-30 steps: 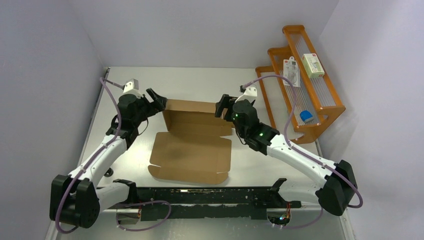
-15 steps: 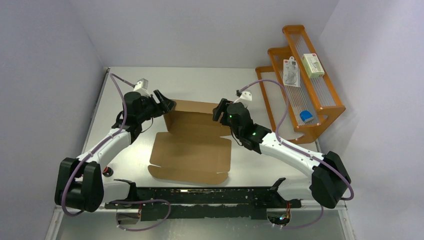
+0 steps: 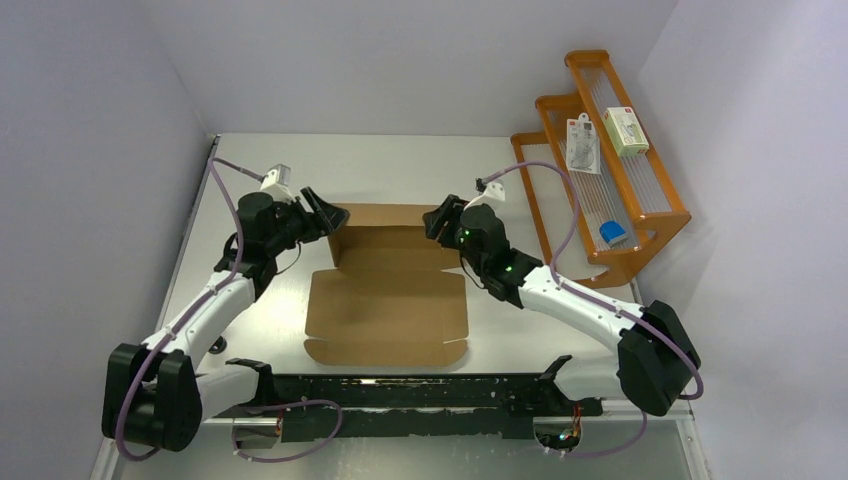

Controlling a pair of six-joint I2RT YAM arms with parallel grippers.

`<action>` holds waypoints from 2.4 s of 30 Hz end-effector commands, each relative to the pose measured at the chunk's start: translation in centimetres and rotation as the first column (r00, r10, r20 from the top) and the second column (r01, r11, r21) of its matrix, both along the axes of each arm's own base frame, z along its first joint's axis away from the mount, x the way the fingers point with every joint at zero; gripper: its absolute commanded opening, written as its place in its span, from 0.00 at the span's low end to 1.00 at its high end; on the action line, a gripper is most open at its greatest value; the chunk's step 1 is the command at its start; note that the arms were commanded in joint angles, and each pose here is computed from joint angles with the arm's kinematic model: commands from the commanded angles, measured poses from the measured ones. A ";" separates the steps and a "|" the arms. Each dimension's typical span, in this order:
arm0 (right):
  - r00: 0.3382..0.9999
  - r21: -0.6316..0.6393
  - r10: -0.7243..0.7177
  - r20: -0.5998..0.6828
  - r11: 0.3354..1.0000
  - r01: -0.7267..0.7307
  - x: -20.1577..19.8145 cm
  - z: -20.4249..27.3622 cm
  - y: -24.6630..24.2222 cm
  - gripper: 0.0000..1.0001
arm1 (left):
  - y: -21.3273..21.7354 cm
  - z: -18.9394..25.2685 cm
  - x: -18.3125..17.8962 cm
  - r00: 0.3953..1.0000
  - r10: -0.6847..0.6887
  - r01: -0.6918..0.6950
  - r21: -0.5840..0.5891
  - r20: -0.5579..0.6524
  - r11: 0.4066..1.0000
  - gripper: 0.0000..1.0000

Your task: Fold the paper box

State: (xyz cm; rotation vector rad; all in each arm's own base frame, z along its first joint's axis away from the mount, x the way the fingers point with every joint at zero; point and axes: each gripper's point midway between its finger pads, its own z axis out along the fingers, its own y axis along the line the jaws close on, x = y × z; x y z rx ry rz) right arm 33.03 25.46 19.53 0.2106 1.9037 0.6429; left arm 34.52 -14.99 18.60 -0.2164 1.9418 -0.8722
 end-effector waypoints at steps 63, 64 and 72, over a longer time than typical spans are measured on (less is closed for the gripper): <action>0.974 -0.021 -0.225 0.035 0.974 0.225 -0.7 -13.7 -6.4 0.62 | 2.5 -1.9 -1.8 0.994 0.097 -0.093 0.097 -0.041 0.991 0.61; 0.976 -0.019 -0.214 0.043 0.976 0.215 -0.6 -13.5 -6.1 0.61 | 2.5 -1.9 -1.8 0.994 0.097 -0.092 0.098 -0.041 0.991 0.61; 0.988 -0.039 -0.125 0.095 0.991 0.129 -0.1 -12.9 -4.5 0.39 | 2.2 -1.9 -1.8 0.995 0.088 -0.084 0.086 -0.043 0.993 0.61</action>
